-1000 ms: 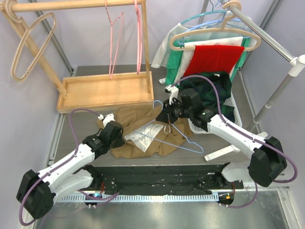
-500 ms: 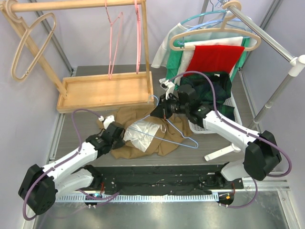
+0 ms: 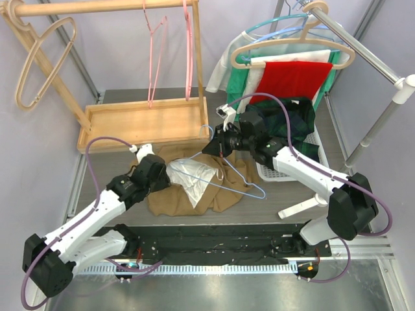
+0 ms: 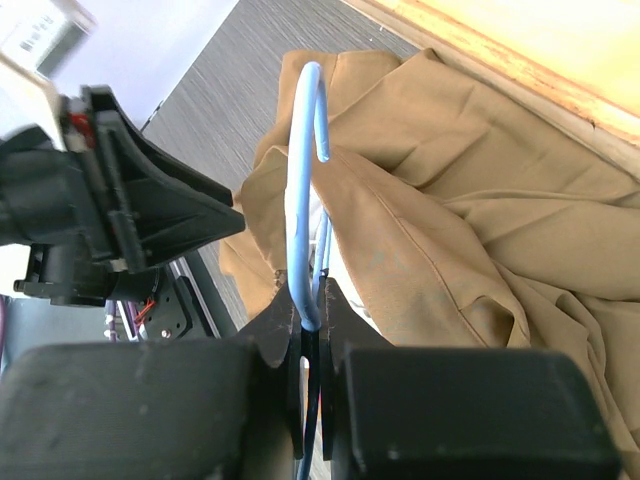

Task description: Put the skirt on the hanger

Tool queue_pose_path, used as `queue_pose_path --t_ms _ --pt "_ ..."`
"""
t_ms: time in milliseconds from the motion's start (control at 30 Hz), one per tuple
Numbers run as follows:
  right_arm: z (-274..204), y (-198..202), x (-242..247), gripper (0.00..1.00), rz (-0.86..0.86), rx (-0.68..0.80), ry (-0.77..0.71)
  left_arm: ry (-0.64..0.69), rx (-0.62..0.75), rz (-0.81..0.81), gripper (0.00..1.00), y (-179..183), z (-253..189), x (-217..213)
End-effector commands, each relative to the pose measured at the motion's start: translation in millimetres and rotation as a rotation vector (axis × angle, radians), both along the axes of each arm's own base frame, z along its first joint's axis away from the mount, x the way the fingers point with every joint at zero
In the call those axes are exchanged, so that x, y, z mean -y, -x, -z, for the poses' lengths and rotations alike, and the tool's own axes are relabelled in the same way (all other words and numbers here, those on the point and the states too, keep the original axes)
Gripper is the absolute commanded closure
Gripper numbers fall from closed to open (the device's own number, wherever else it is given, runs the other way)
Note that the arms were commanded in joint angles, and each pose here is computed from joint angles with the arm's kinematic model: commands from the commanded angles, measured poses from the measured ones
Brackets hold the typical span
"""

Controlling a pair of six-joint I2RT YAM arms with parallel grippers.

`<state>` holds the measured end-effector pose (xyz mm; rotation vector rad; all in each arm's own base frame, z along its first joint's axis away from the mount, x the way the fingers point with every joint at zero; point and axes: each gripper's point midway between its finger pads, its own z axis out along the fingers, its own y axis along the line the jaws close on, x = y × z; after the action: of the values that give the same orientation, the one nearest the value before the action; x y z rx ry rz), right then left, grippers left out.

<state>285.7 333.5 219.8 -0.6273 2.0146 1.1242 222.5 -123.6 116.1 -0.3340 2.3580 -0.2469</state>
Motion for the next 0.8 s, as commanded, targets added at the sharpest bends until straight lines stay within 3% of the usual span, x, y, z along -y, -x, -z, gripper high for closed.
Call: queue_pose_path --t_ms 0,233,400,567,767 --pt "-27 -7 -7 0.99 0.011 0.062 -0.032 0.029 0.041 0.086 0.56 -7 -30 15" --pt "-26 0 -9 0.99 -0.001 0.062 -0.021 0.184 0.168 0.300 0.57 -27 -66 69" --pt "-30 3 -11 0.99 -0.013 0.068 -0.023 0.107 0.080 0.296 0.60 -38 -32 73" --pt "-31 7 -12 0.99 -0.023 0.067 -0.020 -0.018 0.028 0.183 0.64 -45 -8 49" --pt "-29 8 -12 0.99 -0.025 0.065 -0.017 -0.192 0.026 0.142 0.60 -41 -4 28"
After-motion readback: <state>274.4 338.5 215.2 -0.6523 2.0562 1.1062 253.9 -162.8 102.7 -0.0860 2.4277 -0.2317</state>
